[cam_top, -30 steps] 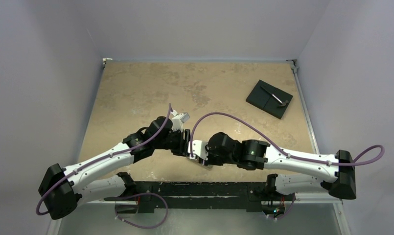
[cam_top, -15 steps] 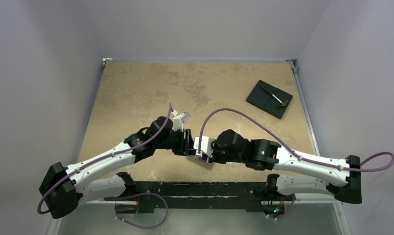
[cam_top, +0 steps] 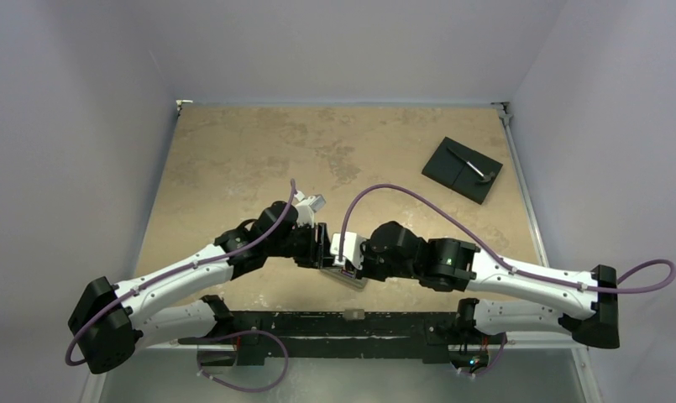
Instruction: Load the batteries into the remote control
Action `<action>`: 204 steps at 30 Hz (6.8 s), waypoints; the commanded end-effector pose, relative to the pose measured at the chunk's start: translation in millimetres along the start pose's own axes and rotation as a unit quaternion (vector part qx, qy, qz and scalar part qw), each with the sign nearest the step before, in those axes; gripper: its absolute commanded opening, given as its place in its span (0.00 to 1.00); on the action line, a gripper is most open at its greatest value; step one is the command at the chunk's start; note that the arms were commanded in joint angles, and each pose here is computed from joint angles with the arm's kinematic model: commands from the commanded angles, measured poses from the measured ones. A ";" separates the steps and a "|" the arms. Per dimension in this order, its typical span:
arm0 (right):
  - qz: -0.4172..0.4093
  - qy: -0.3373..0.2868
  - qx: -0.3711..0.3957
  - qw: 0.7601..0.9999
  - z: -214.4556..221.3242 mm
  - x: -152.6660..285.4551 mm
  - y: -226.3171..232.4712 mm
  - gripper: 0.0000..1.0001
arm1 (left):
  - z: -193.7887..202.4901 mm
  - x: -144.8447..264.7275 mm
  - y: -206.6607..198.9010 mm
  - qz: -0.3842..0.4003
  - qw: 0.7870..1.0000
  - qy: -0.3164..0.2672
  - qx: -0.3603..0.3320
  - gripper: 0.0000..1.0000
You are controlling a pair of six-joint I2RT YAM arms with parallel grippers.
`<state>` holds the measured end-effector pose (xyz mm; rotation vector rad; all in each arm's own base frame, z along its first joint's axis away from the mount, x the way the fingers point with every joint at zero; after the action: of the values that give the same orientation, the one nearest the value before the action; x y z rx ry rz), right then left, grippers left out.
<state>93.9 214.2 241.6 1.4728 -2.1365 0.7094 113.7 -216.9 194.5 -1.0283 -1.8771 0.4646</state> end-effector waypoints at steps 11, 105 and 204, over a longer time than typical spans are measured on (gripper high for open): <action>0.028 -0.007 -0.099 0.995 -13.6 1.1 -3.2 0.19 | -13.8 9.5 -7.0 -0.018 0.999 -0.027 -0.025 0.39; 0.291 0.211 -0.593 0.720 85.1 -42.5 252.5 0.58 | 1.0 75.2 -1.5 -0.086 0.986 -0.106 -0.096 0.39; 0.033 0.206 -0.179 0.961 6.1 -67.3 -8.9 0.00 | -44.7 -4.2 52.0 -0.006 0.999 -0.032 0.039 0.41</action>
<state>119.8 249.0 188.7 0.8655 -1.8371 0.5748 178.9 -183.1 173.2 -0.7716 -1.9848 0.4660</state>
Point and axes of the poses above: each gripper's point midway between its finger pads, its own x axis back along the fingers, its own y axis along the line the jaws close on, z = x × y, the point moved 9 cm from there along x, back along the fingers, and after that the axes turned 8 degrees about -x, right-handed, at the moved point
